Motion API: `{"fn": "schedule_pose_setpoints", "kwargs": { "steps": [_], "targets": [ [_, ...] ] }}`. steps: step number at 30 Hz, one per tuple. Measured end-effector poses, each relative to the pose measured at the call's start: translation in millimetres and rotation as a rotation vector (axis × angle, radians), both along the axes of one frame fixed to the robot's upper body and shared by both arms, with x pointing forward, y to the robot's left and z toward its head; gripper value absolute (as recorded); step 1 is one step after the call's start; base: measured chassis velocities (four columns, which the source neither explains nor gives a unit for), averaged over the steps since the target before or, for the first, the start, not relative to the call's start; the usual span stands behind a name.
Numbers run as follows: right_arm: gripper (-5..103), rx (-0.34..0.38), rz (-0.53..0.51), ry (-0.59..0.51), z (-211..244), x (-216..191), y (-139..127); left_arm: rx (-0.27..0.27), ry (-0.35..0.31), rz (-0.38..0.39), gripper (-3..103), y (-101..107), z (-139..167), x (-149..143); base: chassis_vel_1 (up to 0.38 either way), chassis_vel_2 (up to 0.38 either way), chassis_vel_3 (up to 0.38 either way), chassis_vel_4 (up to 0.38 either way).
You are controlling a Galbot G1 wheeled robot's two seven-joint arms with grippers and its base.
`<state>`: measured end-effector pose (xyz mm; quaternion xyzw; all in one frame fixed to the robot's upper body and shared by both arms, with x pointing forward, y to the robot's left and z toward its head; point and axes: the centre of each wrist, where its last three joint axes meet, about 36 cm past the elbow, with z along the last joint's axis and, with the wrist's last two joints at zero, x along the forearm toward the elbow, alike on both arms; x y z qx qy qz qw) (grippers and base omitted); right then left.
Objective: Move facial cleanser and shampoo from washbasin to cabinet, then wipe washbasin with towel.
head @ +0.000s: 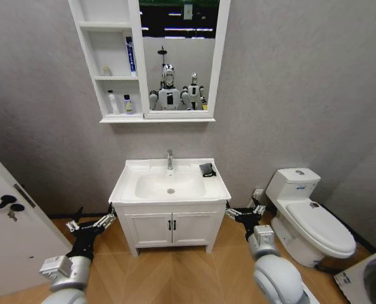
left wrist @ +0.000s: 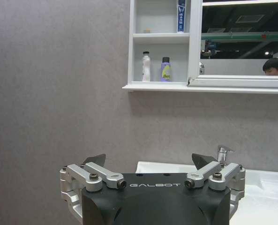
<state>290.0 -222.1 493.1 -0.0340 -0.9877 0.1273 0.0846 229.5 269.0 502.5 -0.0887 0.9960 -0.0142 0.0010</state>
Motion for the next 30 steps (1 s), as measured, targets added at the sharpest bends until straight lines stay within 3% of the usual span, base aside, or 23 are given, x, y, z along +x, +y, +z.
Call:
{"fn": "schedule_pose_setpoints", "kwargs": {
  "steps": [30],
  "targets": [
    [100, -0.008, 0.020, 0.005, 3.7, -2.7, 0.3, -0.010, -0.015, 0.010, 100, -0.8, 3.3, -1.4, 0.194, -0.201, -0.198, 0.199]
  ]
}}
